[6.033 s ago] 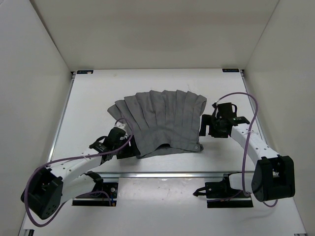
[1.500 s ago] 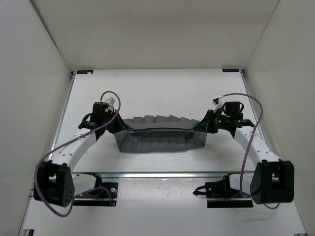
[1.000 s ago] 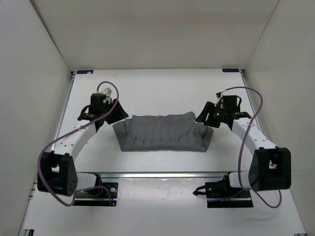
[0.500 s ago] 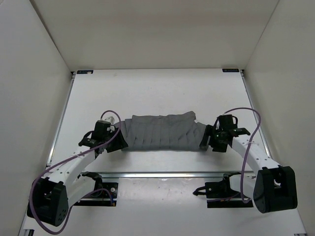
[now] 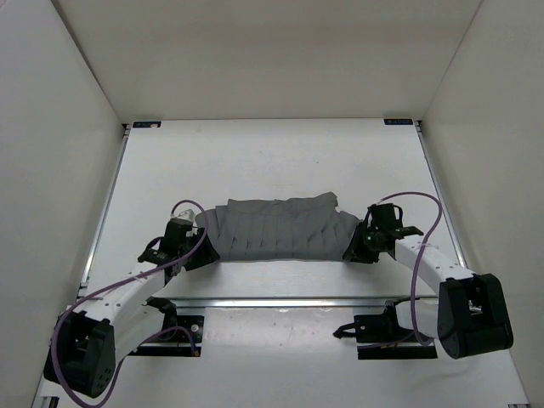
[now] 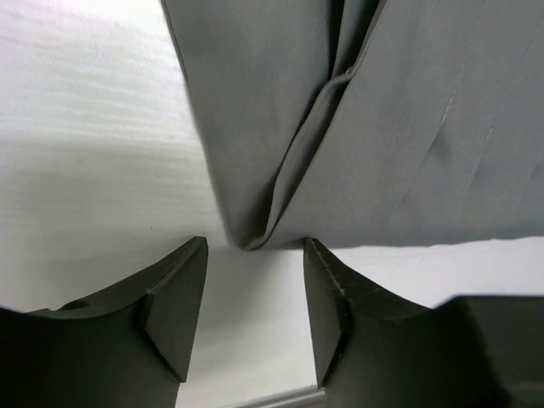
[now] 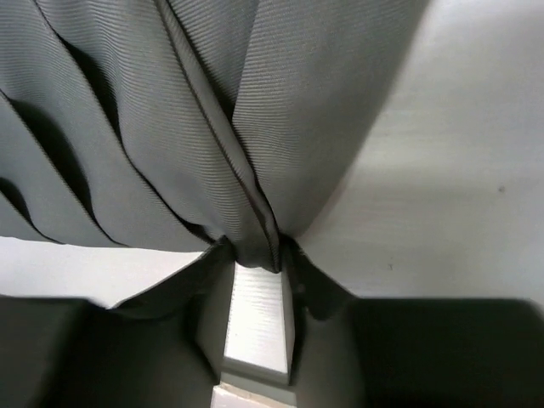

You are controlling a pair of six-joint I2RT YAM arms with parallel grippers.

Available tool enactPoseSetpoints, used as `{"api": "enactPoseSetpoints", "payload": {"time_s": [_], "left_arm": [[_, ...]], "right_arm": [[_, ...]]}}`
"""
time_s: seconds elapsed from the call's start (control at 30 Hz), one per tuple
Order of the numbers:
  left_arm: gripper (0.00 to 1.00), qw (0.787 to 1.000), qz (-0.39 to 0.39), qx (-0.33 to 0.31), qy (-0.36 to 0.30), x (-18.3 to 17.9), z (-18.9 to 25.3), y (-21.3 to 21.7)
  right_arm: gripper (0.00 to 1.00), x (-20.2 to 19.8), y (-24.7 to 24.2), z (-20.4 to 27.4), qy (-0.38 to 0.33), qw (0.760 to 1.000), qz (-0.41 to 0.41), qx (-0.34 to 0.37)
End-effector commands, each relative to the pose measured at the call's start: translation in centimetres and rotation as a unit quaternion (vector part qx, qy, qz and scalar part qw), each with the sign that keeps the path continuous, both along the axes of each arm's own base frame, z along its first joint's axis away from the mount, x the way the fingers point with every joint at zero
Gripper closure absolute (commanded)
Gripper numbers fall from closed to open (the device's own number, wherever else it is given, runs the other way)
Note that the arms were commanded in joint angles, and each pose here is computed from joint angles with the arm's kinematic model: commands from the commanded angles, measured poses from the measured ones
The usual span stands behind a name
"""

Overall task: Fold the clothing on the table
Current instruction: Fold the skirt

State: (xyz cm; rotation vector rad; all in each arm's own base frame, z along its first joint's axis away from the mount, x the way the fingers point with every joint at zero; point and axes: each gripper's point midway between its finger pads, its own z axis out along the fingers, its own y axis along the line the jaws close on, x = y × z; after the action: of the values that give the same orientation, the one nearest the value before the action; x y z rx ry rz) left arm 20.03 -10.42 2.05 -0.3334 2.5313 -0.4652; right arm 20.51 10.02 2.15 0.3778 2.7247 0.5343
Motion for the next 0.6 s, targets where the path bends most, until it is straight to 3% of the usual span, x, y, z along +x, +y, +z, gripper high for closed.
{"api": "enactPoseSetpoints", "payload": {"time_s": [0.0, 0.07, 0.1, 0.13, 0.17, 0.23, 0.27, 0.4, 0.57], "left_arm": [[0.39, 0.999, 0.025, 0.012, -0.018, 0.9, -0.5, 0.6], [0.35, 0.999, 0.024, 0.015, -0.015, 1.1, -0.8, 0.5], [0.39, 0.999, 0.025, 0.014, -0.015, 1.2, -1.0, 0.4], [0.45, 1.000, 0.024, 0.017, -0.011, 1.2, -1.2, 0.4], [0.54, 1.000, 0.020, 0.014, -0.019, 1.6, -1.0, 0.0], [0.92, 1.000, 0.003, 0.000, -0.017, 1.6, -1.1, -1.0], [0.99, 1.000, 0.004, -0.006, -0.012, 1.4, -1.2, -1.2], [1.00, 0.999, -0.017, -0.028, -0.020, 1.5, -0.6, -3.3], [1.00, 0.999, -0.016, -0.035, -0.017, 1.3, -1.1, -3.3]], "right_arm": [[0.81, 1.4, 0.4, 0.2, -0.032, 0.999, -0.004, 0.007], [0.90, 2.1, 0.1, 0.5, -0.043, 0.999, -0.012, 0.010], [1.00, 2.3, -0.1, 0.7, -0.047, 0.999, -0.010, 0.008], [0.99, 2.6, 0.0, 0.8, -0.054, 0.999, -0.007, 0.006], [1.00, 2.7, -0.3, 0.9, -0.054, 0.998, -0.011, 0.003], [1.00, 3.2, -0.9, 1.4, -0.058, 0.998, -0.011, -0.005], [1.00, 3.7, -1.2, 1.8, -0.067, 0.998, -0.016, -0.006], [1.00, 7.1, -2.0, 5.0, -0.117, 0.993, 0.003, -0.013], [1.00, 12.2, 4.5, 12.0, -0.203, 0.971, 0.121, 0.025]]}}
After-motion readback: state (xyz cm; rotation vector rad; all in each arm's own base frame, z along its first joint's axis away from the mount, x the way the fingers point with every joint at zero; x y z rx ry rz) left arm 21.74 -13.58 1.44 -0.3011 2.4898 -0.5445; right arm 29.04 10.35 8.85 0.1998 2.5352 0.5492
